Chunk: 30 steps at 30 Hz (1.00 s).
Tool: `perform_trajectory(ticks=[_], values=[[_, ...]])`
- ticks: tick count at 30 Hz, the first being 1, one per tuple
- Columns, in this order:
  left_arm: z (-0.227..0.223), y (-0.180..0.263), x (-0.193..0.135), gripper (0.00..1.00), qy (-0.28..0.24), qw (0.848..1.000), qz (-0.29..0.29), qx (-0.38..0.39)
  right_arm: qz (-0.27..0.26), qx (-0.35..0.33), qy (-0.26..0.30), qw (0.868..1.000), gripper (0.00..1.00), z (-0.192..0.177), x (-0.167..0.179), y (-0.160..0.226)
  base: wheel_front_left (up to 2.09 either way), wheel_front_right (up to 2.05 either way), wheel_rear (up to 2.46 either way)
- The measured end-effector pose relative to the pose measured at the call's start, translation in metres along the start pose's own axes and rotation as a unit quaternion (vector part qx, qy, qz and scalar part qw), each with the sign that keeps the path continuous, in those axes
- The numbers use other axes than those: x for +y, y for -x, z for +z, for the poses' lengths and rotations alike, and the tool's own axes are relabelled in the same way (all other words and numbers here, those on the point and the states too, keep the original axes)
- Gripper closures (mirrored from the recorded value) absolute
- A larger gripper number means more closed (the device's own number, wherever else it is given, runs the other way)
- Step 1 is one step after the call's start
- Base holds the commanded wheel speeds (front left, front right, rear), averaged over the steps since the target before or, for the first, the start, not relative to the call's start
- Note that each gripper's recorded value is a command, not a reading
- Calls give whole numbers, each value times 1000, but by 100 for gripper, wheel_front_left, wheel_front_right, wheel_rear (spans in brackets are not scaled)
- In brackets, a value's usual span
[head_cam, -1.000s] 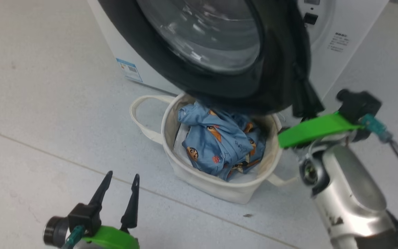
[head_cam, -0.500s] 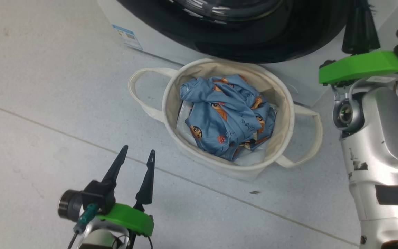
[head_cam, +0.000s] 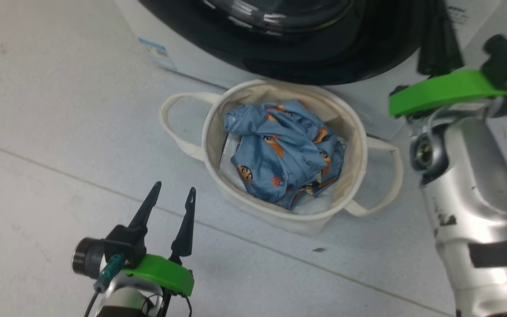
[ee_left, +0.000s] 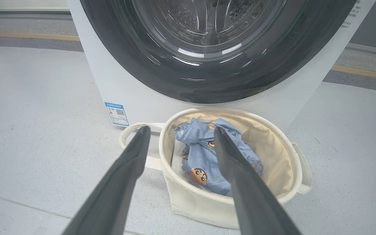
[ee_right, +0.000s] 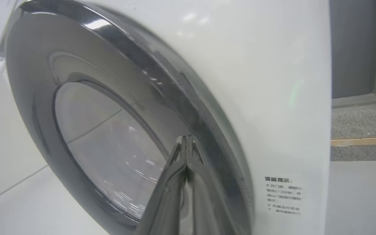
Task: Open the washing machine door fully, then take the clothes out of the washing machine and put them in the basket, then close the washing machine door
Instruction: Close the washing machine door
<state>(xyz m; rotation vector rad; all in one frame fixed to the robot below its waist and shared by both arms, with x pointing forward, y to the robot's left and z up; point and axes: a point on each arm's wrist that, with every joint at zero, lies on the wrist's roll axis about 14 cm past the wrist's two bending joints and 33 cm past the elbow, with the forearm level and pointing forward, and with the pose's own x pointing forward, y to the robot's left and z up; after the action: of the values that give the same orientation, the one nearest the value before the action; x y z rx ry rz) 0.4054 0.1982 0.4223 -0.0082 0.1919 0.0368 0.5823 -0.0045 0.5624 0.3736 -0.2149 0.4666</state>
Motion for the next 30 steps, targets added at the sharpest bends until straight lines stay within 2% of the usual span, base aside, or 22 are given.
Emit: perform_trajectory(ticks=[4, 9, 15, 21, 22, 23, 30], values=[[11, 3, -4, 0, 4, 1000, -8, -16, 20, 7, 8, 1000, 100, 6, 18, 25, 0, 0, 0], [15, 18, -13, 0, 9, 999, -25, -25, 14, 27, 12, 999, 100, 8, 25, 74, 0, 0, 0], [17, 35, -25, 0, 16, 998, -46, -31, -12, 30, 15, 999, 100, 21, 23, 120, 0, 0, 0], [34, 46, -41, 0, 19, 995, -72, -62, -63, 21, 31, 997, 99, 40, 10, 181, 0, 0, 0], [36, 48, -45, 0, 19, 995, -79, -65, -74, 18, 36, 996, 72, 44, 5, 191, 0, 0, 0], [39, 49, -50, 0, 19, 994, -86, -70, -86, 15, 39, 995, 1, 47, 2, 201, 0, 0, 0], [63, 54, -69, 0, 19, 988, -113, -107, -136, -15, 57, 989, 0, 72, -8, 253, 0, 0, 0]])
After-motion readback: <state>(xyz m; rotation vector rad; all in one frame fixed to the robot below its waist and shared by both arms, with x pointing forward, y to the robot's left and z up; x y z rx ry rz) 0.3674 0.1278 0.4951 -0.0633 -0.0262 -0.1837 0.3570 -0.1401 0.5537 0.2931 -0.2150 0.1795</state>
